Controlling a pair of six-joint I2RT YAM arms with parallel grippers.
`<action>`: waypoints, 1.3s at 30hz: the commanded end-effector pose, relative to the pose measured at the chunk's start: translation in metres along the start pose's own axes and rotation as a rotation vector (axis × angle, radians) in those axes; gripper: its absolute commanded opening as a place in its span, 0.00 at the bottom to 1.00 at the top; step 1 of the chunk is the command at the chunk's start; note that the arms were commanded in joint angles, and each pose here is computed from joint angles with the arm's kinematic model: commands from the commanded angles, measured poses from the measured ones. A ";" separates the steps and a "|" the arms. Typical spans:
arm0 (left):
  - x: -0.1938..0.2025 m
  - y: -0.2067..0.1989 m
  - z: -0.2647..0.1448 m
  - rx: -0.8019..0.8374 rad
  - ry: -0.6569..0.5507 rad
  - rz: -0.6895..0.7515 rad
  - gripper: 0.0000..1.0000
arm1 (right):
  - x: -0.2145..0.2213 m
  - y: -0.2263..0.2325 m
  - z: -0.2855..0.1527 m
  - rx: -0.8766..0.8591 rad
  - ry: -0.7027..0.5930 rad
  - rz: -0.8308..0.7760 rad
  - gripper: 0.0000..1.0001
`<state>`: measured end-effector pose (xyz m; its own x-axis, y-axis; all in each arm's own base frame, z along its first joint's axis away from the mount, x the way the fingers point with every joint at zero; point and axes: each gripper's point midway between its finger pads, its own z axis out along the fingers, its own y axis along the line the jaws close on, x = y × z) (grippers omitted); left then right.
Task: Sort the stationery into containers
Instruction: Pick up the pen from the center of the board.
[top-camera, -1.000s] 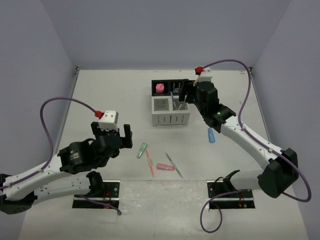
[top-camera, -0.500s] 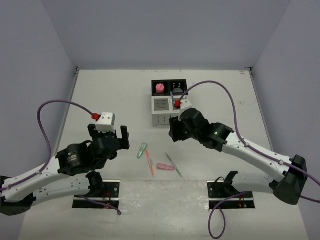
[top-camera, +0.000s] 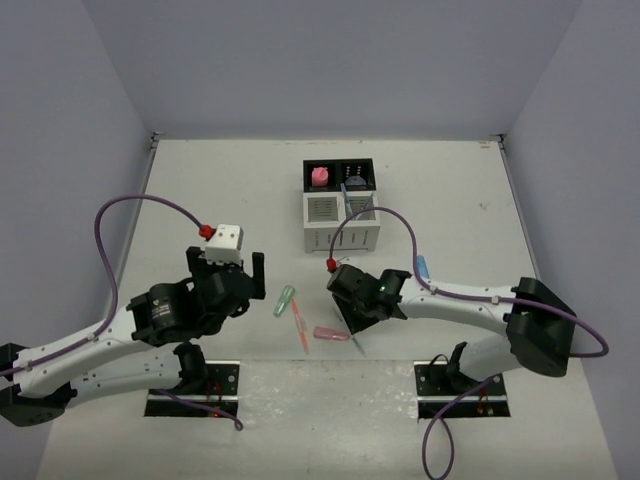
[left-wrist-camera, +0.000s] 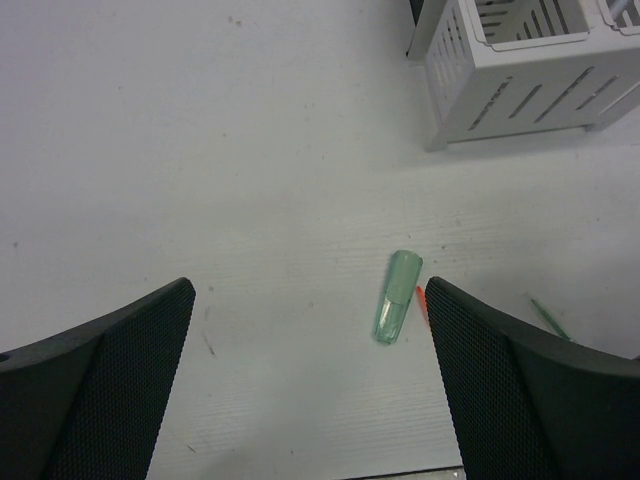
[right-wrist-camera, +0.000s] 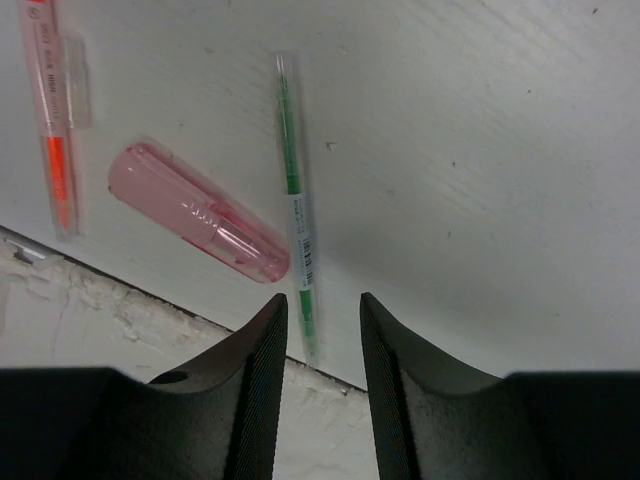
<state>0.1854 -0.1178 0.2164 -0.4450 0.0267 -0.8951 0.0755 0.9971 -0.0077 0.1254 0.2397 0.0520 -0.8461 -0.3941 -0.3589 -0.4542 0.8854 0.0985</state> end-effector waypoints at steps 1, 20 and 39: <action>-0.005 -0.002 0.003 -0.006 -0.027 -0.020 1.00 | -0.013 0.018 0.010 -0.020 -0.002 0.006 0.34; -0.010 0.005 0.000 -0.026 -0.043 -0.041 1.00 | -0.050 0.052 -0.019 -0.069 -0.148 -0.011 0.32; -0.025 0.024 -0.016 0.009 -0.113 -0.174 1.00 | -0.088 0.138 0.015 -0.047 -0.215 0.063 0.30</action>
<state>0.1806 -0.0951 0.2427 -0.3715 -0.1358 -0.9185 0.0399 0.9860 -0.1619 0.1263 0.3880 0.0774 -0.7991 -0.3249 -0.5059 -0.4660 0.8664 0.1795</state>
